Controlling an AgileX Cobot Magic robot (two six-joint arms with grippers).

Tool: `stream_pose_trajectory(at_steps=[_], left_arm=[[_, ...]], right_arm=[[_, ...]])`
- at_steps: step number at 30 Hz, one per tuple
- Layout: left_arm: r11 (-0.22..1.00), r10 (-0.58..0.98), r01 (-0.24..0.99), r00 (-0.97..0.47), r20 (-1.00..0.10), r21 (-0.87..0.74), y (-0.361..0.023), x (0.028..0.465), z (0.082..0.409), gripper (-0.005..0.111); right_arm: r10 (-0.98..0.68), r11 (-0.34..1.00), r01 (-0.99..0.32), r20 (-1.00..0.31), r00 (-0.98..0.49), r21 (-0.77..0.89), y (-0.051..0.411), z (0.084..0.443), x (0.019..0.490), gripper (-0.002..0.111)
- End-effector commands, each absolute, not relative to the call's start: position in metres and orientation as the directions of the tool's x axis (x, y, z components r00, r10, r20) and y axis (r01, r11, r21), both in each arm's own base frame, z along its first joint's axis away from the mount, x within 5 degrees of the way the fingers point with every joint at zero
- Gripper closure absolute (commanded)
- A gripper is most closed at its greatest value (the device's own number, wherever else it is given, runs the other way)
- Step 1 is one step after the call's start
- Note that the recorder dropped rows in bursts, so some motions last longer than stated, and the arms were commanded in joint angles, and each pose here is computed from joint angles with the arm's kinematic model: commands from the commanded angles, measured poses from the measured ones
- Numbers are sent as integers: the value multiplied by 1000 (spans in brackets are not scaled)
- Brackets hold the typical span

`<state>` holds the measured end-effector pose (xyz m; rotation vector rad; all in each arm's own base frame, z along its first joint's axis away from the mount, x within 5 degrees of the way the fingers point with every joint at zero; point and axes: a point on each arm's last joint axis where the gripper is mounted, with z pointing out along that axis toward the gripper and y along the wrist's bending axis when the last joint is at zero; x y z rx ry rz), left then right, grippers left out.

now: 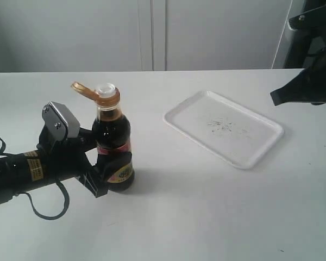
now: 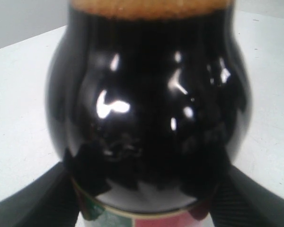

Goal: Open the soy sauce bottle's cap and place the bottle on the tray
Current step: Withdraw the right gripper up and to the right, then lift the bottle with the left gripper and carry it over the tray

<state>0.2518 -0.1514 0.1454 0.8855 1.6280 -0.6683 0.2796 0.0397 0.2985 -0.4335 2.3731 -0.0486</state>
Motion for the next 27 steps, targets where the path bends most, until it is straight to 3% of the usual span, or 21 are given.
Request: stream_pose_trajectory(at_steps=[1, 21, 27], left_arm=[[551, 189, 834, -95, -977, 26, -154, 254, 150, 107], [617, 80, 786, 0, -997, 50, -150, 256, 195, 107], [584, 39, 810, 47, -998, 61, -168, 262, 211, 107]], right_arm=[[-319, 944, -289, -675, -666, -160, 38, 305, 275, 108], [-307, 947, -278, -721, -621, -163, 39, 310, 278, 108], [-303, 947, -272, -746, -593, -168, 39, 312, 281, 108]])
